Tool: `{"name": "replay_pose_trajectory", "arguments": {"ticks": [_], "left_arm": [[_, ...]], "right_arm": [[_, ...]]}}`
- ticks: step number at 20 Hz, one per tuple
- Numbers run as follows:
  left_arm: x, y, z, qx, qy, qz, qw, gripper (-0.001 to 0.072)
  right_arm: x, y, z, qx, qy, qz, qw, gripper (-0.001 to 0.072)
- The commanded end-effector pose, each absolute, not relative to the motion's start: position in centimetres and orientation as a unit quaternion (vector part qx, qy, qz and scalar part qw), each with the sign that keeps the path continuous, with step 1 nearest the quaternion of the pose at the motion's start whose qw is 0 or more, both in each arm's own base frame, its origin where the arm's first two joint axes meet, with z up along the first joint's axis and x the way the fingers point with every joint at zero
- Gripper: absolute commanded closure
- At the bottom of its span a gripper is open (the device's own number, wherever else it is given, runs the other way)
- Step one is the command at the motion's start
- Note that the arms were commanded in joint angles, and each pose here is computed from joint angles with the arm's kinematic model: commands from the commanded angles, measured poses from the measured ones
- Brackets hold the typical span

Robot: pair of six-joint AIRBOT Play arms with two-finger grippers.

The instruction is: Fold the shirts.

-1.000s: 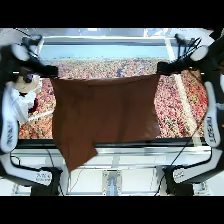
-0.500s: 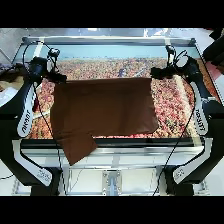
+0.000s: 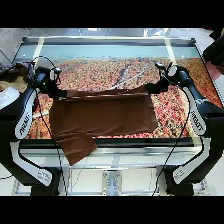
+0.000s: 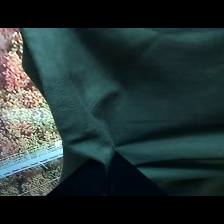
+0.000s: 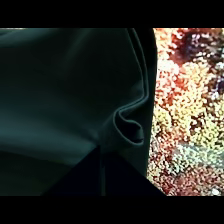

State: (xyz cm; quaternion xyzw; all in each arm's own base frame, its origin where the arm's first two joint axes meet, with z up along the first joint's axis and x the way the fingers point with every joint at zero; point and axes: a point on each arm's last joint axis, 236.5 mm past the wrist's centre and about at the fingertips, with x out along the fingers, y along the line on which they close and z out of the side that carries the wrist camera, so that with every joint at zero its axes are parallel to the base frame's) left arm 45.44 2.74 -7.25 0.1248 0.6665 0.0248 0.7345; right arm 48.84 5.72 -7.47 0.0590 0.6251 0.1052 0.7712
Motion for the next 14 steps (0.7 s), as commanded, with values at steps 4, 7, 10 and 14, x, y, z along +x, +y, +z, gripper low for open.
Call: {"name": "replay_pose_trajectory", "arguments": {"ticks": [4, 7, 10, 14], "left_arm": [[43.7, 2.4, -8.3, 0.115, 0.69, 0.021, 0.715, 0.0688], [42.9, 2.5, -7.8, 0.114, 0.698, 0.023, 0.707, 0.0072], [42.3, 2.5, -2.4, 0.107, 0.671, 0.029, 0.733, 0.0099], [36.3, 2.6, 3.9, 0.02, 0.614, 0.032, 0.789, 0.01]], "right_arm": [[48.2, 5.9, -9.5, 0.064, 0.632, 0.103, 0.765, 0.0677], [47.1, 7.1, -8.4, 0.084, 0.647, 0.12, 0.749, 0.0288], [44.6, 5.8, -3.0, 0.02, 0.658, 0.149, 0.737, 0.0289], [41.6, -0.4, 6.0, 0.002, 0.612, 0.096, 0.785, 0.0289]]}}
